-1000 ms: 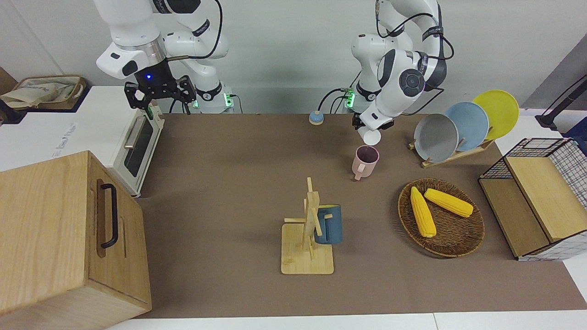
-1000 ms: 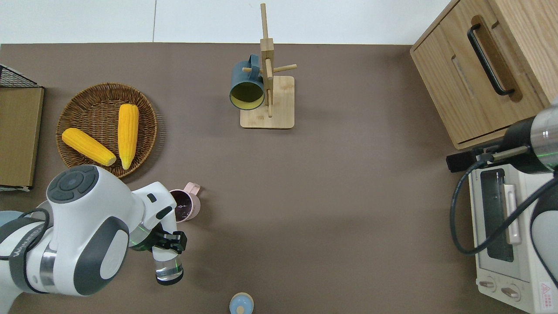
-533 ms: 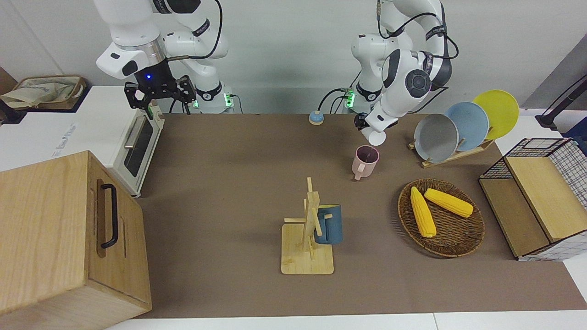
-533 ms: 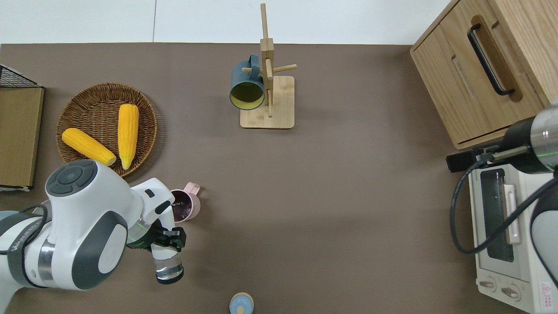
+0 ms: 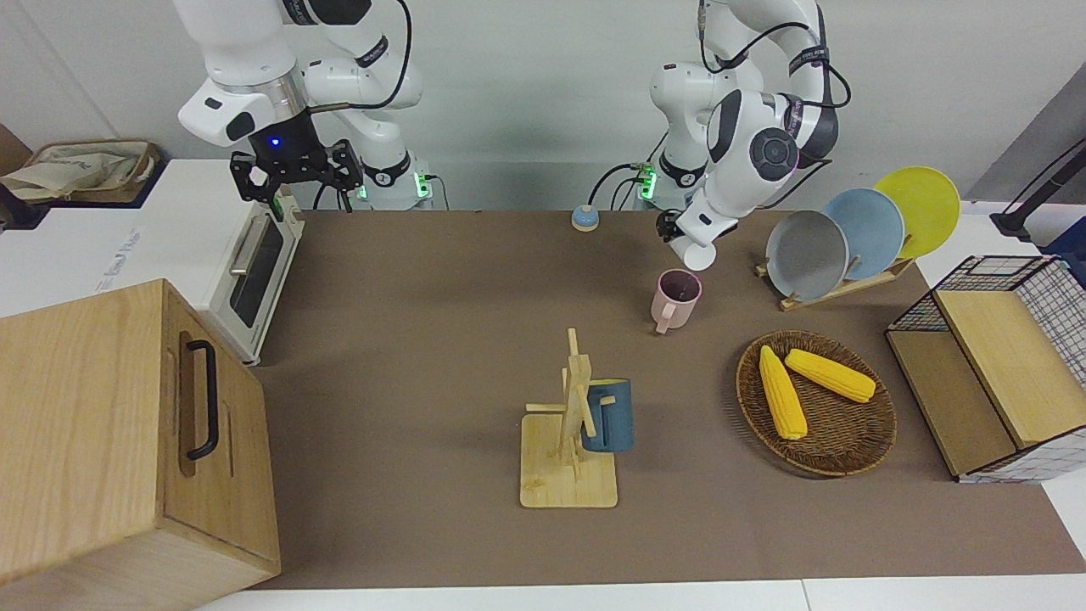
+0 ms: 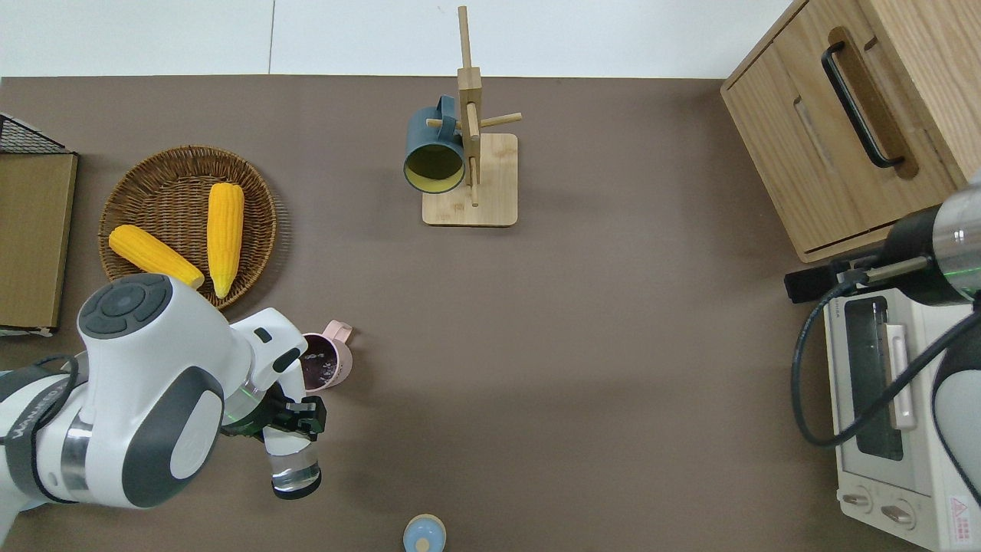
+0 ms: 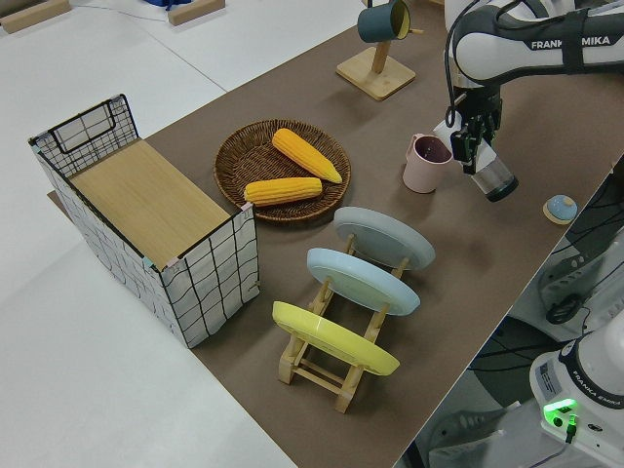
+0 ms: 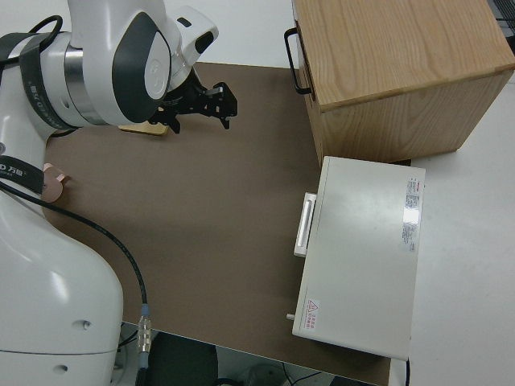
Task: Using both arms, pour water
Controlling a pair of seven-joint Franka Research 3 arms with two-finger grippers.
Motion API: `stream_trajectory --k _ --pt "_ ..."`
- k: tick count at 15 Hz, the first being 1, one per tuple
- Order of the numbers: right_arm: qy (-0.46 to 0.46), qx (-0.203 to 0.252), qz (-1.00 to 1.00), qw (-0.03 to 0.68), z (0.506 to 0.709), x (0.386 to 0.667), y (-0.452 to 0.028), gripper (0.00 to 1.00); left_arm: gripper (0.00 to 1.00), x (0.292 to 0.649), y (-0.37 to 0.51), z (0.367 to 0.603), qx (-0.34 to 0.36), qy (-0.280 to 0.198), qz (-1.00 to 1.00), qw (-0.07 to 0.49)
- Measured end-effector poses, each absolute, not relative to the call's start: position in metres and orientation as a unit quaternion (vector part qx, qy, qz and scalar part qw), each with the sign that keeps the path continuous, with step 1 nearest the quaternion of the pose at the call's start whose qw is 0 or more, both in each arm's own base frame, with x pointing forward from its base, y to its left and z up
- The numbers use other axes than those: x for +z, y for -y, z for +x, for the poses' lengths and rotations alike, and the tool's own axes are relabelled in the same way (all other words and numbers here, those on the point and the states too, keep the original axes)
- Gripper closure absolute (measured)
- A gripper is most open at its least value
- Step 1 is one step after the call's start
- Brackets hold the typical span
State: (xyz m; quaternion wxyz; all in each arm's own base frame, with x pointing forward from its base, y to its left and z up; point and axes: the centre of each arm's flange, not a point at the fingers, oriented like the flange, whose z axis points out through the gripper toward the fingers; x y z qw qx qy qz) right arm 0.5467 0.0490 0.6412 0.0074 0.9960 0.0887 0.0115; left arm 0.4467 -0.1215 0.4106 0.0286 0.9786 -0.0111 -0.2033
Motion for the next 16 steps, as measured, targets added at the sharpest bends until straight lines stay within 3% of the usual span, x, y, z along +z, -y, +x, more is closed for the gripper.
stream_trajectory --k 16 --pt "-0.089 0.011 0.996 0.007 0.5467 0.6412 -0.0490 0.01 0.37 0.4088 0.1251 0.4453 -0.218 0.012 0.976 0.017"
